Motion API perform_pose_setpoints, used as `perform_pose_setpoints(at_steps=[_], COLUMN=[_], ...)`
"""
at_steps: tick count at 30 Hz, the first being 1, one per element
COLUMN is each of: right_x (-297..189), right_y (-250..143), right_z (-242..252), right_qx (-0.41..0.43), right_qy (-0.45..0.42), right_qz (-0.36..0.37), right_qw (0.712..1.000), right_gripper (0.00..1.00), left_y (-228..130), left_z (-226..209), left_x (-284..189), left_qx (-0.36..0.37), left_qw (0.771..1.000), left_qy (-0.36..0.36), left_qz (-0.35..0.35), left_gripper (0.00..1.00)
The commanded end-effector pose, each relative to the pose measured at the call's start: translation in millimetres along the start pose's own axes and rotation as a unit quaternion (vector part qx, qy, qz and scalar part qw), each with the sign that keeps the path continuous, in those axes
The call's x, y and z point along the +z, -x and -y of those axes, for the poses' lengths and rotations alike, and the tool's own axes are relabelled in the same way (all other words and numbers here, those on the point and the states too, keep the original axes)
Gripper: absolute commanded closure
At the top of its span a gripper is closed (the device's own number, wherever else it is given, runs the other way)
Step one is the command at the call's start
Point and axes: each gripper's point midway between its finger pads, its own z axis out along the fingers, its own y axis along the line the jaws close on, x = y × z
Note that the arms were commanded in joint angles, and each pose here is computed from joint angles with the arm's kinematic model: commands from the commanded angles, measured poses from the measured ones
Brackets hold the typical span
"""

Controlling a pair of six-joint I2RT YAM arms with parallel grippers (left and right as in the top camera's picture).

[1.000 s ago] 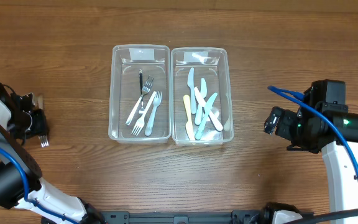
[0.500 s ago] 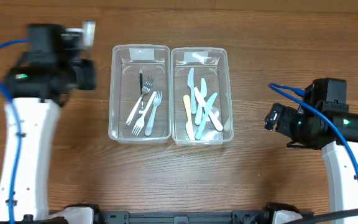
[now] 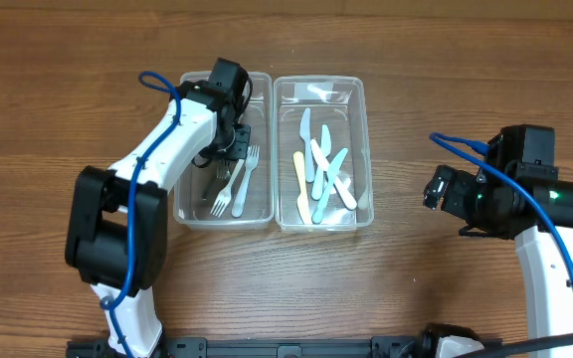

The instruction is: Pack container

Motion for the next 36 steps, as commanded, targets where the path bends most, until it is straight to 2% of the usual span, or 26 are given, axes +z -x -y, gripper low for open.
perform_pose_setpoints(at_steps=[1,4,7,9,10,11,12,16,18,20,24,29,32,36], right_x=[-2,-2,-2,-4,-5,-9,-19,-50,-49,-45,-69,-95,-89,-86], right_y=[2,3,12,27,38,54,85,148,160,156,138,88,41,-3], right_z=[-2,-2,-4,-9,-12,-16,-25,-44,-44,-29,-22,-25,-33,-16], right_qx=[-0.006,-0.007,-0.009,-0.012,-0.014,-0.017,-0.023,-0.043,-0.094,-0.078,-0.075,-0.089,-0.116,-0.092], right_qy=[0.002,0.003,0.008,0.016,0.021,0.029,0.046,0.079,0.055,0.018,0.003,0.022,0.043,0.038], right_qz=[0.006,0.01,0.028,0.058,0.081,0.114,0.18,0.316,0.336,0.327,0.342,0.375,0.368,0.352], right_qw=[1.0,1.0,1.0,0.998,0.996,0.993,0.982,0.944,0.935,0.942,0.937,0.922,0.922,0.931], right_gripper=[0.0,0.0,0.0,0.0,0.0,0.0,0.0,0.0,0.0,0.0,0.0,0.0,0.0,0.0], left_y=[6,14,31,46,51,55,58,66,66,62,39,-12,-54,-103], left_z=[5,5,6,-5,-12,-21,-38,-68,-83,-99,-104,-114,-120,-123], left_x=[-6,-21,-73,-126,-150,-179,-218,-259,-262,-260,-267,-296,-301,-293], left_qx=[-0.007,-0.004,0.007,0.012,0.011,0.003,-0.019,-0.056,-0.059,-0.031,-0.041,-0.07,-0.085,-0.092], left_qw=[1.0,0.999,0.996,0.988,0.982,0.973,0.958,0.935,0.932,0.936,0.939,0.912,0.89,0.868], left_qy=[-0.01,-0.01,-0.015,0.007,0.019,0.029,0.038,0.043,0.062,0.097,0.098,0.11,0.113,0.108], left_qz=[0.012,0.031,0.085,0.155,0.188,0.228,0.282,0.348,0.352,0.338,0.326,0.388,0.434,0.476], left_gripper=[0.39,0.31,0.18,0.15,0.12,0.06,0.0,0.0,0.0,0.0,0.0,0.0,0.0,0.0])
